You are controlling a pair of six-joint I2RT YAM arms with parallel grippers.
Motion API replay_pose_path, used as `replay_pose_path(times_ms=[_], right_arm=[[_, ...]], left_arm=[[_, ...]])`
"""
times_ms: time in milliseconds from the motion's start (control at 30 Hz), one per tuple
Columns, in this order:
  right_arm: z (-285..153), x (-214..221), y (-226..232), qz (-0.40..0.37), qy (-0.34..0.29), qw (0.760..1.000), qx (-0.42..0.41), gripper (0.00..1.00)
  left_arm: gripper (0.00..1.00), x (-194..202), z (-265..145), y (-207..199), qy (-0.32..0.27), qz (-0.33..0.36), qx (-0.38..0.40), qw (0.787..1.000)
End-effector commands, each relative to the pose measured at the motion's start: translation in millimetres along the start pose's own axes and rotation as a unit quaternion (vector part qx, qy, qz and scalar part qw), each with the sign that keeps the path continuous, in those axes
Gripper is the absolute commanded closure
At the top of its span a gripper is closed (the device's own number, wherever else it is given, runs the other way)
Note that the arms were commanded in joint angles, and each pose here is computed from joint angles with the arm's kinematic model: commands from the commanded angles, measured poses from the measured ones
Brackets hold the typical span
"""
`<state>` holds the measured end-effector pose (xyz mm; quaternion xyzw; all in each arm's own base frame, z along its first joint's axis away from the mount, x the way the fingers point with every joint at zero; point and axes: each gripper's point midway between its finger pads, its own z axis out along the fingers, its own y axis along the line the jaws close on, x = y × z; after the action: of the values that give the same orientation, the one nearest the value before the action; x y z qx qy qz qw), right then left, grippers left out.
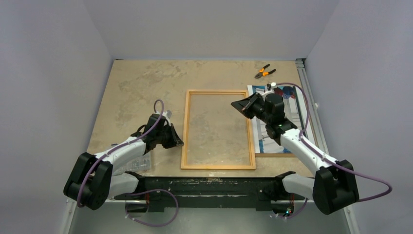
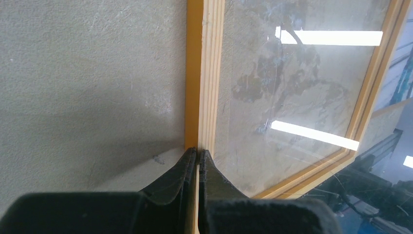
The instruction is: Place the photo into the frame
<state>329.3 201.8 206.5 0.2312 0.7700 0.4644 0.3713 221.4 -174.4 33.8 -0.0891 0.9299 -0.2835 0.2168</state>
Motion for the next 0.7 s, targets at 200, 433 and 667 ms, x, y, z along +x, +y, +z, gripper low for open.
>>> replay_pose_path(times_ms=[200,433,667], right_arm=[[4,-8,17,0.001,-0.018,0.999,-0.037,1.0],[5,-4,13,0.018,-0.012,0.999,-0.032,1.0],[8,3,5,0.018,-0.002,1.0,-0.023,1.0]], left_arm=[[1.0,14,5,26,0.017,0.004,-0.042,0.999],[1.0,14,5,26,0.018,0.004,-0.042,0.999],[1.0,14,5,26,0.019,0.004,-0.041,0.999]])
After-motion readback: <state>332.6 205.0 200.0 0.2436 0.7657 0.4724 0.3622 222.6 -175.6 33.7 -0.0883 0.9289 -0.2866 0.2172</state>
